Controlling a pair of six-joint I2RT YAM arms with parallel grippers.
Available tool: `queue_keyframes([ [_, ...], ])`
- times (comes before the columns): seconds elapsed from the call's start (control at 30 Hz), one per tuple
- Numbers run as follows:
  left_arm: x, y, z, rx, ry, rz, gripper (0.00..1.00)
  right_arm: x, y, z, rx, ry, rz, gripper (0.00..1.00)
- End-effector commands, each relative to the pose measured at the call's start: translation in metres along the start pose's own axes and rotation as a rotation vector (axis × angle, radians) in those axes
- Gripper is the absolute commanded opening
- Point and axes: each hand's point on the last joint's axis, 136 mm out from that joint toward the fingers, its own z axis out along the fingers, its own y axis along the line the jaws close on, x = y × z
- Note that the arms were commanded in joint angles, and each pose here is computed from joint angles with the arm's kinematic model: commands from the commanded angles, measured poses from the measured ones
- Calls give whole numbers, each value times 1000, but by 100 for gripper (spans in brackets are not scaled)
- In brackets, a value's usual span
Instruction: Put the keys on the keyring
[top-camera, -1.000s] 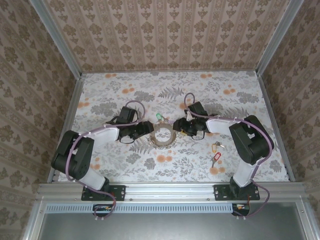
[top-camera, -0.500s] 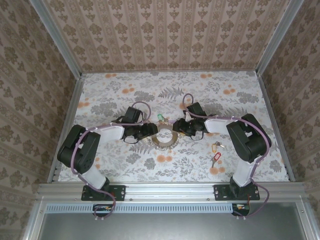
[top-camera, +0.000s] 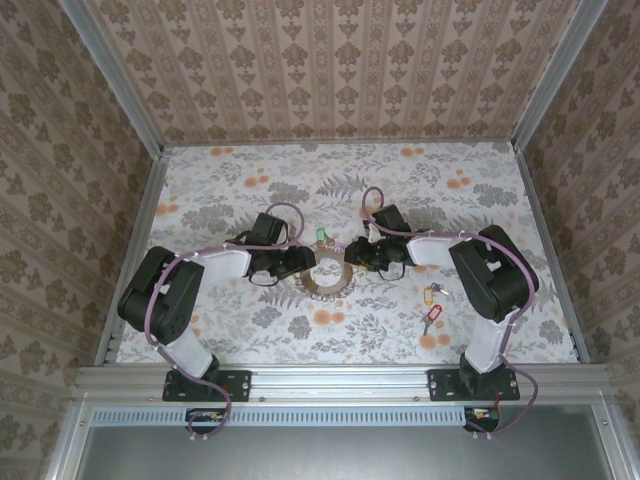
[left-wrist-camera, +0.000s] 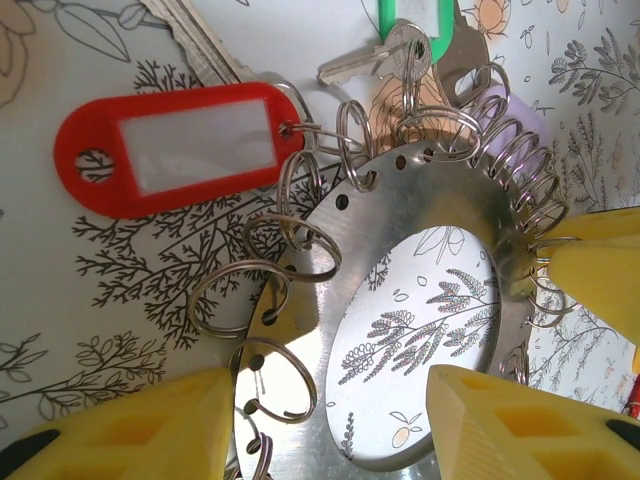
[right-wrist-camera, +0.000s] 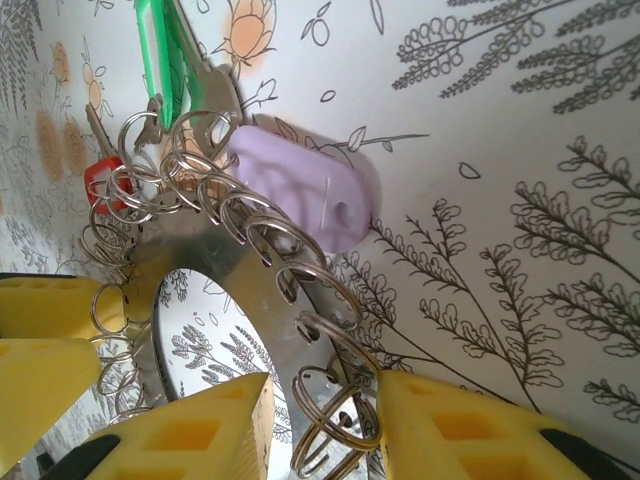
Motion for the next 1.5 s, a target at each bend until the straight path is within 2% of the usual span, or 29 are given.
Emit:
queue_keyframes([
  [0.0, 1, -4, 4, -1, 15, 26, 53, 11, -35, 7, 191, 20, -23, 42],
  [0.27, 0, -2, 3, -8, 6, 27, 52, 15, -38, 4, 347, 31, -140, 36],
  [0.47, -1, -3, 1, -10, 0, 27, 52, 8, -37, -4, 424, -25, -161, 26],
  [0.63, -5, -4, -6, -24, -25, 38, 53, 2, -16, -8, 333, -56, -145, 19],
  [0.73, -7, -1, -13, -43, -47, 35, 56, -1, -7, -10, 276, -64, -127, 8],
  [1.0, -14, 10, -31, -50, -98, -2, 69, -11, 16, -22, 87, -76, -84, 3],
  [1.17, -19, -1, -37, 30, -103, 4, 77, -17, 38, -33, -99, -84, -97, 2],
  [1.27, -31, -5, -41, 99, -114, 1, 79, -19, 46, -37, -164, -79, -133, 1],
  [1.47, -30, -8, -36, 153, -79, 8, 79, -18, 47, -40, -184, -66, -215, 0],
])
